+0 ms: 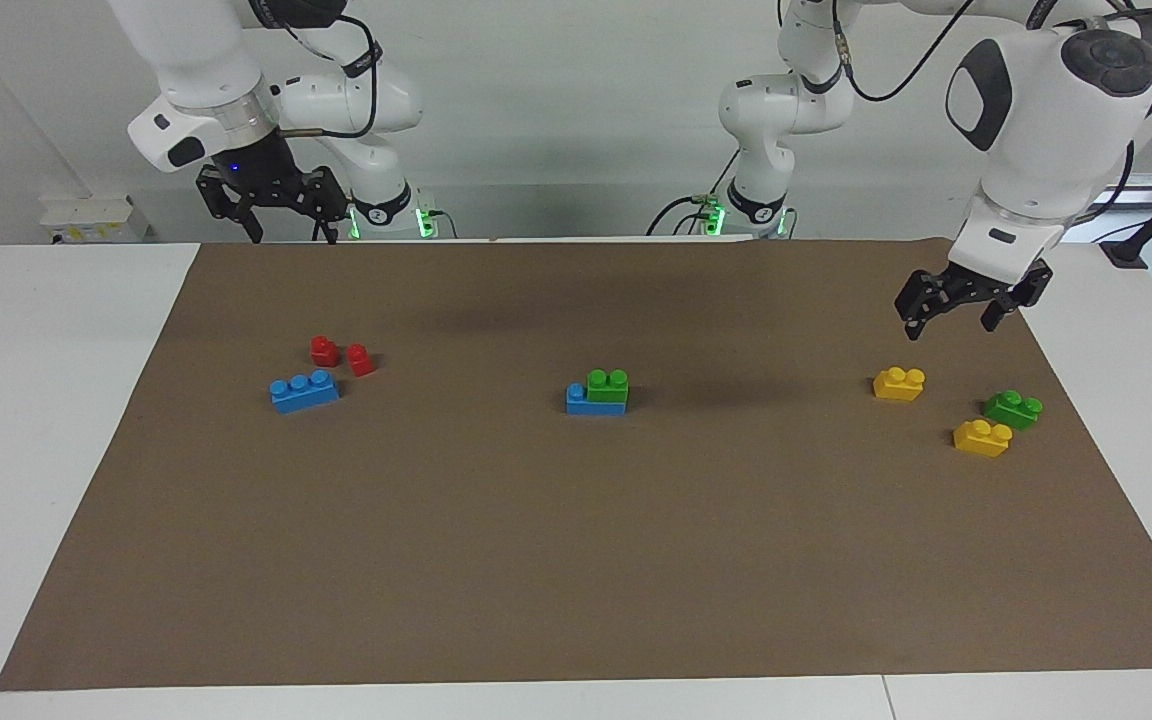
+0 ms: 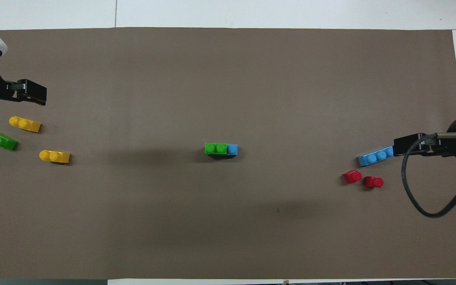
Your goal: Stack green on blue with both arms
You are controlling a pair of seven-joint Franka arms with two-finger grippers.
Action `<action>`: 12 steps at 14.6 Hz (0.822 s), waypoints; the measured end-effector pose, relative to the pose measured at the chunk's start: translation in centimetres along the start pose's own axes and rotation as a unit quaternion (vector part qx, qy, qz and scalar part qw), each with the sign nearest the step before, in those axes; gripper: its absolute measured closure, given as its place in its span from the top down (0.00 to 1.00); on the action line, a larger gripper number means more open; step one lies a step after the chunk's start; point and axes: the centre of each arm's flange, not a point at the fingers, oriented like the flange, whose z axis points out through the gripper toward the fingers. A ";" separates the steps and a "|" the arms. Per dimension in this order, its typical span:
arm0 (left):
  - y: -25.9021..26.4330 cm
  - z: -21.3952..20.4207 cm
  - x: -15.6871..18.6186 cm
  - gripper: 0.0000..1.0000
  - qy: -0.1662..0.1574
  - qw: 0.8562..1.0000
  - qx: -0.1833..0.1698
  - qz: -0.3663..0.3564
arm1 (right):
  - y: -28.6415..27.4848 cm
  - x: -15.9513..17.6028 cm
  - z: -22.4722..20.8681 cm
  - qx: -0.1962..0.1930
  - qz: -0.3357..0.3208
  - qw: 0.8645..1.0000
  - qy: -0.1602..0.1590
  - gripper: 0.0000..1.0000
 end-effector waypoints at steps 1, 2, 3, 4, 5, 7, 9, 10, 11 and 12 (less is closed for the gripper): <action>-0.2 -0.3 -0.4 1.00 -0.012 1.000 -0.014 0.000 | 0.4 0.4 -0.2 0.001 -0.009 1.000 0.008 1.00; -0.4 -0.8 -0.7 1.00 -0.021 0.999 -0.025 0.000 | 0.8 0.9 -0.3 0.001 -0.008 1.000 0.014 1.00; -0.4 -1.5 -1.0 1.00 -0.028 0.999 -0.032 0.000 | 1.2 1.3 -0.1 0.001 -0.004 1.000 0.016 1.00; -0.4 -2.0 -1.3 1.00 -0.034 0.999 -0.036 0.001 | 1.4 1.8 0.3 0.001 -0.001 1.000 0.014 1.00; -0.3 -2.3 -1.5 1.00 -0.040 0.999 -0.037 0.002 | 1.6 2.3 0.4 0.001 0.001 1.000 0.013 0.99; 0.0 -2.3 -2.0 1.00 -0.059 0.997 -0.044 0.005 | 1.8 3.3 0.3 0.002 0.004 1.000 0.016 1.00; 0.2 -2.2 -2.2 1.00 -0.068 0.996 -0.054 0.007 | 2.1 4.0 0.1 0.002 0.007 1.000 0.018 1.00; 0.2 -2.2 -2.3 1.00 -0.070 0.996 -0.055 0.007 | 2.3 4.2 0.0 0.002 0.009 1.000 0.019 0.98; 0.2 -2.2 -2.3 1.00 -0.070 0.996 -0.056 0.007 | 2.5 4.3 0.0 0.002 0.011 1.000 0.019 1.00; 0.2 -2.2 -2.3 1.00 -0.070 0.996 -0.056 0.007 | 2.7 4.3 0.0 0.002 0.013 1.000 0.020 1.00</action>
